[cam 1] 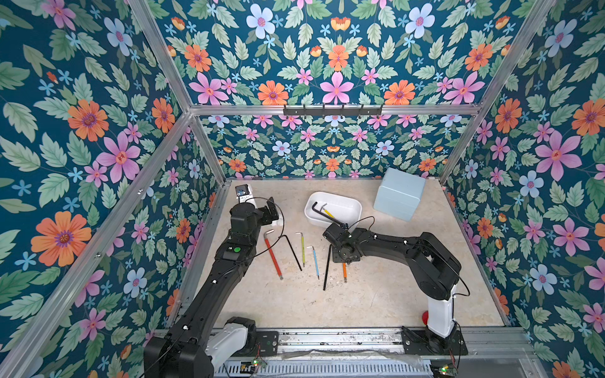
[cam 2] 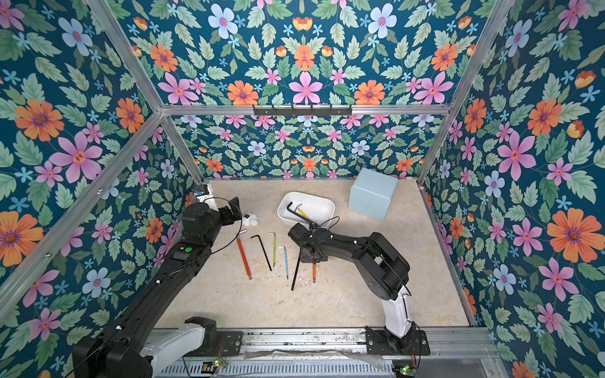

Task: Put the hex key on the desktop into the storage box
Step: Pick up the Allen key from the center of the board.

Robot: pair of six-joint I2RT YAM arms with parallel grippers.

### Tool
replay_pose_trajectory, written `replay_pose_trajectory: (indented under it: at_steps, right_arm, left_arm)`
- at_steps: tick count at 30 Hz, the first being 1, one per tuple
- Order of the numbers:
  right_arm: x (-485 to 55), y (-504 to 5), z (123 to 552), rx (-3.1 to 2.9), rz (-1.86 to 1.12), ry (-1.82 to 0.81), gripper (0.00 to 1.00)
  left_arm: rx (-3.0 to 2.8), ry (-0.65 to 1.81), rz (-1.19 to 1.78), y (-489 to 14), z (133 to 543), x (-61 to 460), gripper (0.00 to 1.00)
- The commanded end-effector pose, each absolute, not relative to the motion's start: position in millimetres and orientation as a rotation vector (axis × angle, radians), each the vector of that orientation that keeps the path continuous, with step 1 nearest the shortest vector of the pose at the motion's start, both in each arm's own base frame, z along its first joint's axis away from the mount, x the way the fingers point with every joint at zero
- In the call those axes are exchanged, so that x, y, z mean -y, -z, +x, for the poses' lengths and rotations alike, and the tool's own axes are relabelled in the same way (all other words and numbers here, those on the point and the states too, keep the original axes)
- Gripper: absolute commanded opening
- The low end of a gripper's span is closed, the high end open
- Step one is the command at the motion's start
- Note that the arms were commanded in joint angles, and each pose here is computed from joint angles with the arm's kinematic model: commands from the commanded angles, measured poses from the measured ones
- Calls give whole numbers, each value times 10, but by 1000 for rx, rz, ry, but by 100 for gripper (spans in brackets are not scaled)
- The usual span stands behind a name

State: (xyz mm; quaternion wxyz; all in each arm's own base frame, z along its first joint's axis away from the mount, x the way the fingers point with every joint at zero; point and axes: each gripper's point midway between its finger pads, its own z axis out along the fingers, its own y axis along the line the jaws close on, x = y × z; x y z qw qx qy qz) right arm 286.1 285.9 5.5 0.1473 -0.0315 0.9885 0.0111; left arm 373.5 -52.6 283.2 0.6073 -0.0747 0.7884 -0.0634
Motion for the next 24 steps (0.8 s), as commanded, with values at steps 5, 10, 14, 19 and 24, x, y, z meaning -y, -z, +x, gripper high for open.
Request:
replay_pose_trajectory:
  at_steps: [5,10,14,19,24]
  right_arm:
    - [-2603,194,2502,-3014,-110,52,0]
    - [-2520,72,2581,-2972,-57,20,0]
    - [-2533,-98,2643,-2924,-102,-21,0]
    - [-2547,-479,2734,-2851,-165,-134,0]
    - [-2611,-930,2713,-2774,-326,-254,0]
  left_arm:
    - [-1806,140,-175,-2885,3725,508,99]
    - [-1804,148,-177,-2889,3723,514,99]
    - [-1806,149,-179,-2877,3719,514,99]
    - [-1809,150,-177,-2872,3717,517,99]
    - [-1808,157,-180,-2869,3718,522,99]
